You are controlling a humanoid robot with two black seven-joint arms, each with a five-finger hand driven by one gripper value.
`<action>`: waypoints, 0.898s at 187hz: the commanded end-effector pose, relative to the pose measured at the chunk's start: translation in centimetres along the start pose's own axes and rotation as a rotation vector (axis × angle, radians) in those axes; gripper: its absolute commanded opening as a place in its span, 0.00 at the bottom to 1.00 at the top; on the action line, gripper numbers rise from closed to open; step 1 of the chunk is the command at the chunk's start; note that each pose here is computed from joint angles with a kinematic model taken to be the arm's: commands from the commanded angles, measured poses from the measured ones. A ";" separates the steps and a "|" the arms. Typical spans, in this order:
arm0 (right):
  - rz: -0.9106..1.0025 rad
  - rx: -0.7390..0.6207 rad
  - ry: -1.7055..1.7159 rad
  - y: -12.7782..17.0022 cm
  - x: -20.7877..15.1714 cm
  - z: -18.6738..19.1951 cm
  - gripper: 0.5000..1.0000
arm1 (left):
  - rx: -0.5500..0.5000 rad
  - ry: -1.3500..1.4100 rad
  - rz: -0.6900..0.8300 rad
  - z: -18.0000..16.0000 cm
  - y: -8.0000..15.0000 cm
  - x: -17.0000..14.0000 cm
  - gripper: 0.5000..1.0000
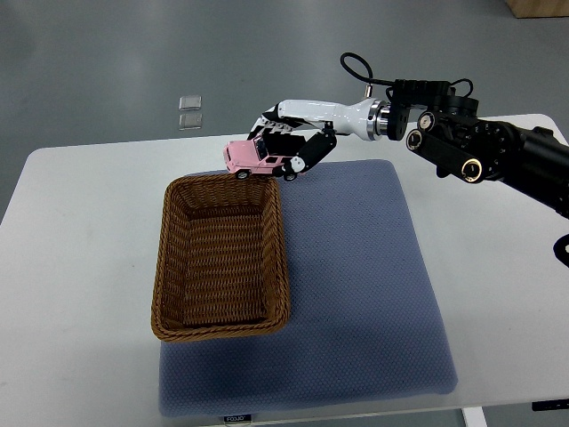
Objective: Place pink car in brown basket
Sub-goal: 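Lower the held car into the wicker basket with the right hand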
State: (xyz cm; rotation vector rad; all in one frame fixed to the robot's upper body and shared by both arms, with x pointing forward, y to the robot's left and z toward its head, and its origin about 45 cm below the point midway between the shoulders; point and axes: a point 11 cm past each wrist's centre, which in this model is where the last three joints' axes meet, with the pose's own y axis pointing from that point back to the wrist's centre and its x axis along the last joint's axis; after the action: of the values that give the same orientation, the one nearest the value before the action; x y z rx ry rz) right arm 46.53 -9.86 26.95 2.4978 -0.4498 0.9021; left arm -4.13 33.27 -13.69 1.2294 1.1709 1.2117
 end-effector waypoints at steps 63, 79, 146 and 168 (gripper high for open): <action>-0.211 0.002 0.080 -4.1 -6.0 -1.7 0.00 | 0.000 0.001 0.000 0.0 0.0 0.0 1.00; -0.215 -0.005 0.085 -4.0 -6.5 -1.3 0.00 | 0.000 -0.001 0.000 0.0 0.0 0.0 1.00; -0.215 -0.026 0.101 -3.9 -7.1 -0.6 0.00 | 0.000 -0.001 0.000 0.0 0.0 0.0 1.00; -0.202 -0.027 0.108 -3.9 -7.0 -0.5 0.00 | 0.000 0.001 0.000 0.0 0.0 0.0 1.00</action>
State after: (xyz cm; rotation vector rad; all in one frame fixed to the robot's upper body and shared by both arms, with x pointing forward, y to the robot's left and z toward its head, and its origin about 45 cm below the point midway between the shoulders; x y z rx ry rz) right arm 42.76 -5.18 21.48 2.4059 -0.1579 0.9274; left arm -4.12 33.27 -13.69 1.2294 1.1708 1.2117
